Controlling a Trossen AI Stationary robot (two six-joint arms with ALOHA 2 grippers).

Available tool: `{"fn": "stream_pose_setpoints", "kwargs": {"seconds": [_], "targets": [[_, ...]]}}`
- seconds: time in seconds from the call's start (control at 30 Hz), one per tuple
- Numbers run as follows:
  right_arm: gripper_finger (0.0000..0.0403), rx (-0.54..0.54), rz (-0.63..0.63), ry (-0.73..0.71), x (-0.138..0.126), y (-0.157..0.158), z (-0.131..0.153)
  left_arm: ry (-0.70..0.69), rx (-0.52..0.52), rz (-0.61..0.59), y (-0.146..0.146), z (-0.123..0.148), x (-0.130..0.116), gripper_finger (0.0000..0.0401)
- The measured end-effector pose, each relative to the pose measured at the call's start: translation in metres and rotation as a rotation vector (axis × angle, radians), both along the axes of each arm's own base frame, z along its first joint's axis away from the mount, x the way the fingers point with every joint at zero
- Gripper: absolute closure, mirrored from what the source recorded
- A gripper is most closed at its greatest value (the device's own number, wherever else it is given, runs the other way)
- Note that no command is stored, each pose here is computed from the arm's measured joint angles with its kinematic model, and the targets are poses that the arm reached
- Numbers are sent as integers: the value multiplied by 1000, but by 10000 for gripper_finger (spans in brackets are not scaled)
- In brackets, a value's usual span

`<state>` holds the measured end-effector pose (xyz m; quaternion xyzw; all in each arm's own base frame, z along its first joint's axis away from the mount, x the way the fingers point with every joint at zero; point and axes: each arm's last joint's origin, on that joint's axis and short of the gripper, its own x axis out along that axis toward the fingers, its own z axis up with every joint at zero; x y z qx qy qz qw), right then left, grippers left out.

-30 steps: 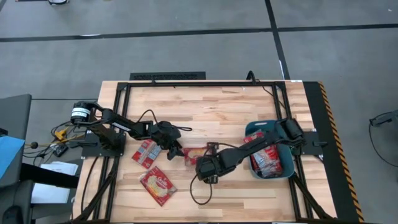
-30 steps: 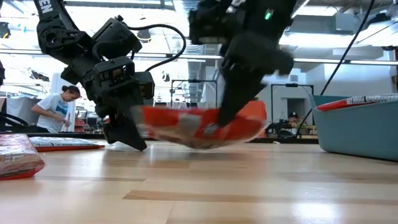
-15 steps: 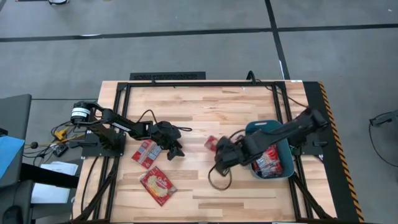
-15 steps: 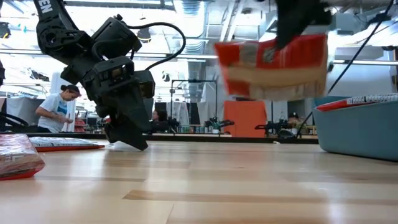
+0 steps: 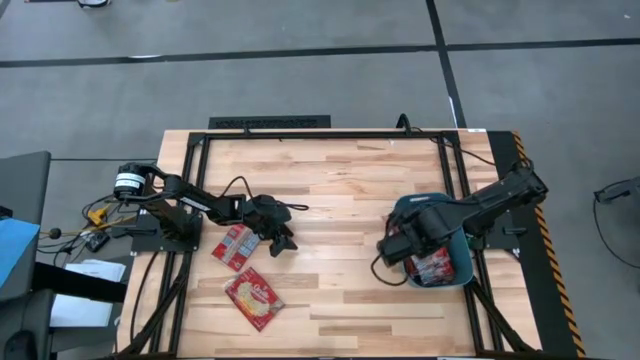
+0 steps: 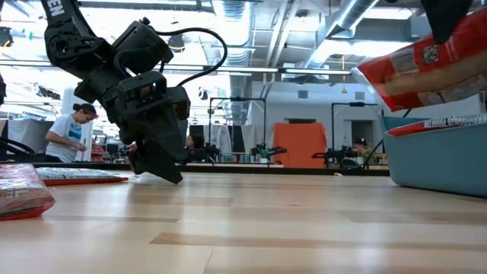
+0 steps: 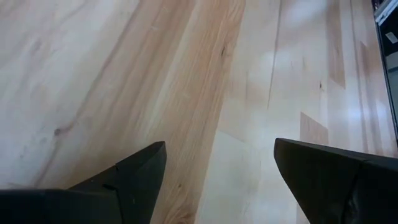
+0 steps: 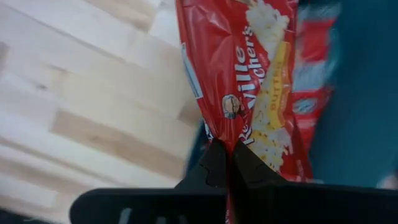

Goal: Sort popcorn bags into baskets
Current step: Stack the popcorn bag into the blue bin

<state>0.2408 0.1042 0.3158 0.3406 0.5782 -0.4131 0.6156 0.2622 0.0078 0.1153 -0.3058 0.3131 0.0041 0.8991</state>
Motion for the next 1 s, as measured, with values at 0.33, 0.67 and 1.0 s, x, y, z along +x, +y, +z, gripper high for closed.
{"fn": "stream_pose_setpoints", "kwargs": {"seconds": [0.33, 0.67, 1.0], "targets": [[398, 6, -55, 203, 30, 15, -47, -1, 7, 3, 0, 0, 0, 111], [398, 10, -100, 384, 51, 23, -92, -2, 9, 1, 0, 0, 0, 111], [343, -8, -176, 418, 47, 10, -102, -3, 10, 2, 0, 0, 0, 111]]}}
